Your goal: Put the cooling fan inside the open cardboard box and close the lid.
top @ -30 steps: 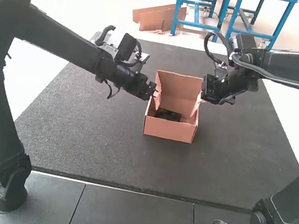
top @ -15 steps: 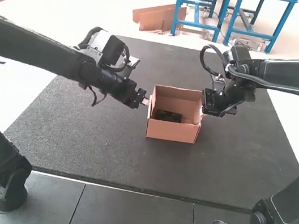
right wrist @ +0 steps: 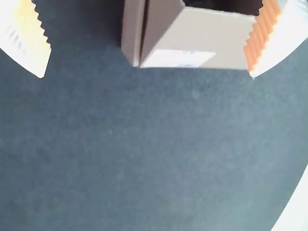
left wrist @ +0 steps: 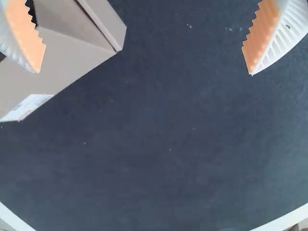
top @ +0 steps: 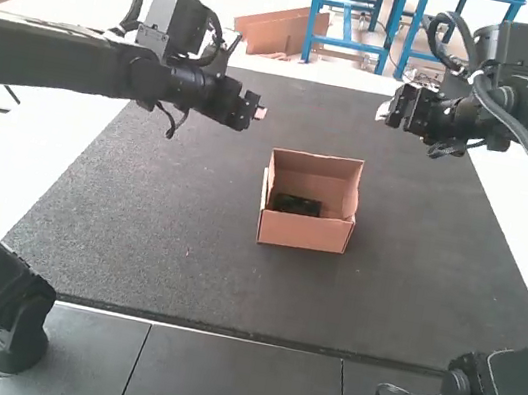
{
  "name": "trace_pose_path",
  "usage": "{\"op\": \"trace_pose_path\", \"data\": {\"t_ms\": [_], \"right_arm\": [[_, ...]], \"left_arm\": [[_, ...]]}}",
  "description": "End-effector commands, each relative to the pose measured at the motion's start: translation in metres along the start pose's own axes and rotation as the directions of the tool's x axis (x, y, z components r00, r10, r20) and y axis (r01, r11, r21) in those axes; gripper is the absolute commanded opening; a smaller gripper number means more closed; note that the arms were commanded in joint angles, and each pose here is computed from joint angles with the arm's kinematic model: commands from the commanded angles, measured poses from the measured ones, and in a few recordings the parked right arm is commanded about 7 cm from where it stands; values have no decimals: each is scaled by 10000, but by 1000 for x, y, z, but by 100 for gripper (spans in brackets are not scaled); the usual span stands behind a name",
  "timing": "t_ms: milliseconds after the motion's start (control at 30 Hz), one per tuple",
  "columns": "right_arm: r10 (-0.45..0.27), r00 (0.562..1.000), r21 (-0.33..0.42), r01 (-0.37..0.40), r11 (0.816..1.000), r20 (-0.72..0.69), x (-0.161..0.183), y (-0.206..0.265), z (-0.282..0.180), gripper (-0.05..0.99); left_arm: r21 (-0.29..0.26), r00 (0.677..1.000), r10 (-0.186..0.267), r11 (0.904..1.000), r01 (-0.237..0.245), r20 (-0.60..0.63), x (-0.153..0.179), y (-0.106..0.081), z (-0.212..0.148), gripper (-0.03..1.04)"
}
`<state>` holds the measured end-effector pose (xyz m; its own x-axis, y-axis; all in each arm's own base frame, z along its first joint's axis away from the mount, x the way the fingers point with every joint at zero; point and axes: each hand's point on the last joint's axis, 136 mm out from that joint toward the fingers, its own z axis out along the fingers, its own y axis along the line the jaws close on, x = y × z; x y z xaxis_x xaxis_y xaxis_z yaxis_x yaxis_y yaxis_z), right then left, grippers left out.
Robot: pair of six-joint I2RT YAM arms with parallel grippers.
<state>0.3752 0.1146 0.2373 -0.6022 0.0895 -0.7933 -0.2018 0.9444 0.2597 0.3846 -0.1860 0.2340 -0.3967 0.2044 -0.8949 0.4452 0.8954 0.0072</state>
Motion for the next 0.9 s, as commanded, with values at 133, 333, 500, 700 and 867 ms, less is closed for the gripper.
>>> {"op": "trace_pose_path", "data": {"t_ms": [133,333,500,700,867], "right_arm": [[296,9951,1623,-447,9857,948,-18,-52,-13,92],[129,9945,1600,-296,9867,1043,-25,-56,-15,92],[-140,9964,1476,15,9890,834,-21,-56,-13,92],[-96,9971,1380,-8,9904,752,-25,-57,-10,92],[-25,9995,1433,-21,9897,318,-19,-60,0,91]], "left_arm": [[59,9998,95,9999,-96,164,-26,-16,31,97],[429,9998,194,9989,-198,94,-34,-38,55,97],[879,9993,344,9956,-331,-126,-31,-64,71,97],[1256,9970,593,9907,-526,-501,-16,-87,83,97],[1419,9950,393,9895,-260,-919,-2,-91,88,97]]}}
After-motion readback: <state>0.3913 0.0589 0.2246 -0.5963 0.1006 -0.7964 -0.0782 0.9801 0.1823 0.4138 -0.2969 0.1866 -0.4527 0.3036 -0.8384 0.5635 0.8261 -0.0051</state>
